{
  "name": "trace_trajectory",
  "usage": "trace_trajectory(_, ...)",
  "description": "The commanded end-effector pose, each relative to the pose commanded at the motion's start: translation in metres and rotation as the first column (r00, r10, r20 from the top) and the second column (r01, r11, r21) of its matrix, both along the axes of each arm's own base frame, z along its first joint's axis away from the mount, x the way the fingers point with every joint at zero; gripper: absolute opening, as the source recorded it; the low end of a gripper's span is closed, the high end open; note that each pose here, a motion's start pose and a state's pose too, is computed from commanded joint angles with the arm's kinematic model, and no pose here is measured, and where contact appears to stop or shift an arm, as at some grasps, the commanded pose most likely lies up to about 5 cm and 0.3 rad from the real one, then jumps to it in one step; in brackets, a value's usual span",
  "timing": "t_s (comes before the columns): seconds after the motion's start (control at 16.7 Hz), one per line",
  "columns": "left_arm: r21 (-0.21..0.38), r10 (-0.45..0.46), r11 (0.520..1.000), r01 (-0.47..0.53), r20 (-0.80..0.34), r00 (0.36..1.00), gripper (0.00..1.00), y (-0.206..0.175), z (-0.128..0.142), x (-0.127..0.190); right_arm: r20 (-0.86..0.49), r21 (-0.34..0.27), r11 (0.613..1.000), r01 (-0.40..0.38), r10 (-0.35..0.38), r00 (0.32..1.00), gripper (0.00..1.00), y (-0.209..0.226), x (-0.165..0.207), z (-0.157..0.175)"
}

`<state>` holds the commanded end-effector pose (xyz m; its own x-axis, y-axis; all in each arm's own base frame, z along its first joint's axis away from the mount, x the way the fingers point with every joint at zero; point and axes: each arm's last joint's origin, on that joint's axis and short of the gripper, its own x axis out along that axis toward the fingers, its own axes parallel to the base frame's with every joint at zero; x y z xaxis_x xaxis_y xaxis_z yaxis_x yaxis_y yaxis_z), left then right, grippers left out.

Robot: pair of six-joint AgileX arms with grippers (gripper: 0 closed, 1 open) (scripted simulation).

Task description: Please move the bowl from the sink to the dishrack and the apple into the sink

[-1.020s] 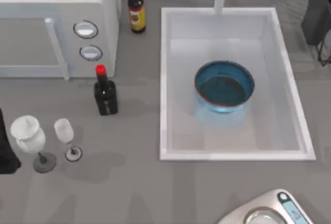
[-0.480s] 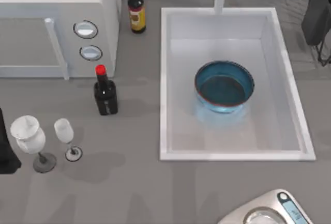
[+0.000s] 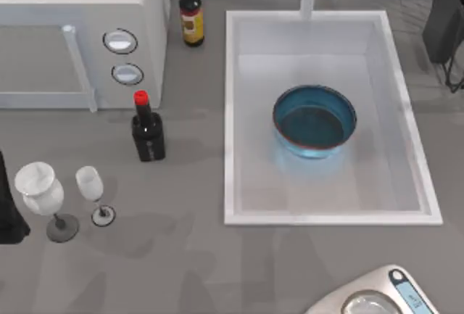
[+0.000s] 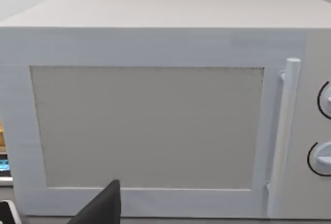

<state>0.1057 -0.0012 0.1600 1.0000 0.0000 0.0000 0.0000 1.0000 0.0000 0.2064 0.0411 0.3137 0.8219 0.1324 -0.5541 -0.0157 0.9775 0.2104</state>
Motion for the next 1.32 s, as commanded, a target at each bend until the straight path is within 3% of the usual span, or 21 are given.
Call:
trace_trajectory(0.3,0.0,0.0,1.0,0.0,0.0,1.0,1.0,0.0,0.0,0.0,-0.296,-0.001,1.0,-0.018,0.017,0.955,1.0,0.061,0.107,0.016)
trace_trajectory(0.66,0.0,0.0,1.0,0.0,0.0,1.0,1.0,0.0,0.0,0.0,-0.559,-0.081,0.995,-0.062,0.007,0.829,1.0,0.154,0.213,-0.058)
trace_trajectory(1.02,0.0,0.0,1.0,0.0,0.0,1.0,1.0,0.0,0.0,0.0,-0.673,-0.148,0.983,-0.113,-0.016,0.74,1.0,0.215,0.249,-0.148)
trace_trajectory(1.32,0.0,0.0,1.0,0.0,0.0,1.0,1.0,0.0,0.0,0.0,-0.692,-0.163,0.979,-0.125,-0.023,0.721,1.0,0.227,0.251,-0.169)
